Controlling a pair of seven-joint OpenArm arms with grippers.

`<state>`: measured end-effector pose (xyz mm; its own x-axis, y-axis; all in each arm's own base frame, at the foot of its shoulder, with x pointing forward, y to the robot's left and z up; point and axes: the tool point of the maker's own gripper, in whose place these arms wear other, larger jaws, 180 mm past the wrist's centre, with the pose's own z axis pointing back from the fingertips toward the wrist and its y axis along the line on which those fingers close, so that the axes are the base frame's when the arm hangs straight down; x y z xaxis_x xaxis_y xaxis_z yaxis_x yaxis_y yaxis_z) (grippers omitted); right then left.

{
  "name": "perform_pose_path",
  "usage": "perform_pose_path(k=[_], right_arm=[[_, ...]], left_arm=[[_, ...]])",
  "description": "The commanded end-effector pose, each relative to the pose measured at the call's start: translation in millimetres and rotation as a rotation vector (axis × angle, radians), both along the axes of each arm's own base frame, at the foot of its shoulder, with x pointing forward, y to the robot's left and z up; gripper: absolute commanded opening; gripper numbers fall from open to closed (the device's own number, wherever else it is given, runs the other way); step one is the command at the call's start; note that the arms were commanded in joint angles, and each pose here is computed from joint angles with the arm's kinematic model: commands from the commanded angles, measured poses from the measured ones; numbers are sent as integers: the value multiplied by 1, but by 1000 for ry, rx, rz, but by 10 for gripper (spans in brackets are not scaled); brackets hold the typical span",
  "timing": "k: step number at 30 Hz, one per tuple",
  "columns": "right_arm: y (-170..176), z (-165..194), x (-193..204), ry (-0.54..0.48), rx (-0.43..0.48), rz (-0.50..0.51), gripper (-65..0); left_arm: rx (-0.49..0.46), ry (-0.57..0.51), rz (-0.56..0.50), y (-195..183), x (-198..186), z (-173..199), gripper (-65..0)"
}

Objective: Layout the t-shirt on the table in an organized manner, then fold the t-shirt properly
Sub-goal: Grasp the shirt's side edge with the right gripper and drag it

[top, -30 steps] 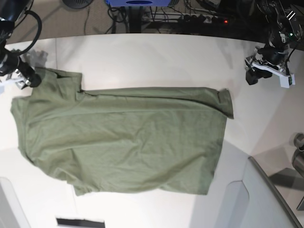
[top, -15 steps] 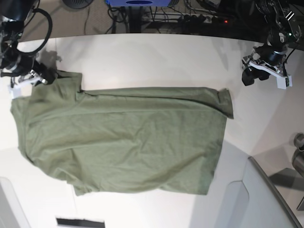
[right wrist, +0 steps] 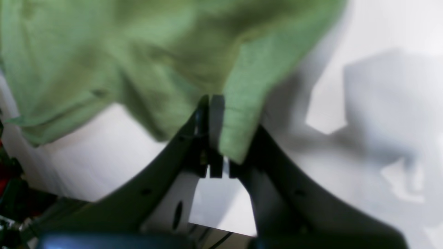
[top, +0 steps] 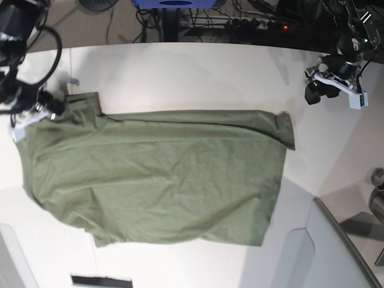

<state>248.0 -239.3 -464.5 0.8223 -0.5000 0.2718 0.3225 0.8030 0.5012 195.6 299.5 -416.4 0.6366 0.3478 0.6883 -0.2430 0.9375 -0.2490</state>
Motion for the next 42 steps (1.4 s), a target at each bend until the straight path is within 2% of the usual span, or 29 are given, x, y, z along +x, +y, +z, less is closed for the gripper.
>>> perform_pose_path(k=[1, 4, 7, 9, 14, 18, 22, 24, 27, 29, 32, 36, 40, 42], right_arm=[[-11, 24, 28, -82, -22, 2, -650], [-15, 46, 61, -133, -26, 17, -650], [-11, 62, 101, -152, -61, 84, -650], [-5, 63, 120, -133, -72, 122, -650], [14, 72, 174, -193, -97, 154, -650], [35, 71, 201, -217, -128, 207, -650], [42, 71, 219, -279, -172, 207, -633], [44, 72, 225, -310, -193, 210, -575], [43, 77, 233, -358, -209, 195, -431], [41, 81, 237, -381, -213, 178, -311], [38, 83, 239, -382, -219, 157, -176], [33, 99, 243, -436, -208, 132, -179], [14, 138, 232, -548, -64, 6, -183], [3, 154, 213, -570, -29, 30, -197]], left_arm=[[8, -38, -2, 4, 6, 10, -262], [7, -38, -2, 3, 6, 9, -262], [6, -38, -5, 2, 6, 9, -262], [5, -38, -7, 1, 6, 9, -262], [6, -37, -7, 1, 6, 9, -262], [6, -37, -7, 1, 6, 9, -262], [6, -32, -7, 1, 5, 8, -262], [2, -26, -4, 2, 3, 5, -262], [-16, 3, 9, 3, -3, -6, -262], [-25, 16, 16, 3, -6, -11, -262], [-29, 20, 19, 3, -7, -13, -262], [-29, 17, 19, 3, -6, -12, -262], [-28, 18, 19, 3, -6, -12, -262], [-26, 16, 17, 3, -6, -11, -262]])
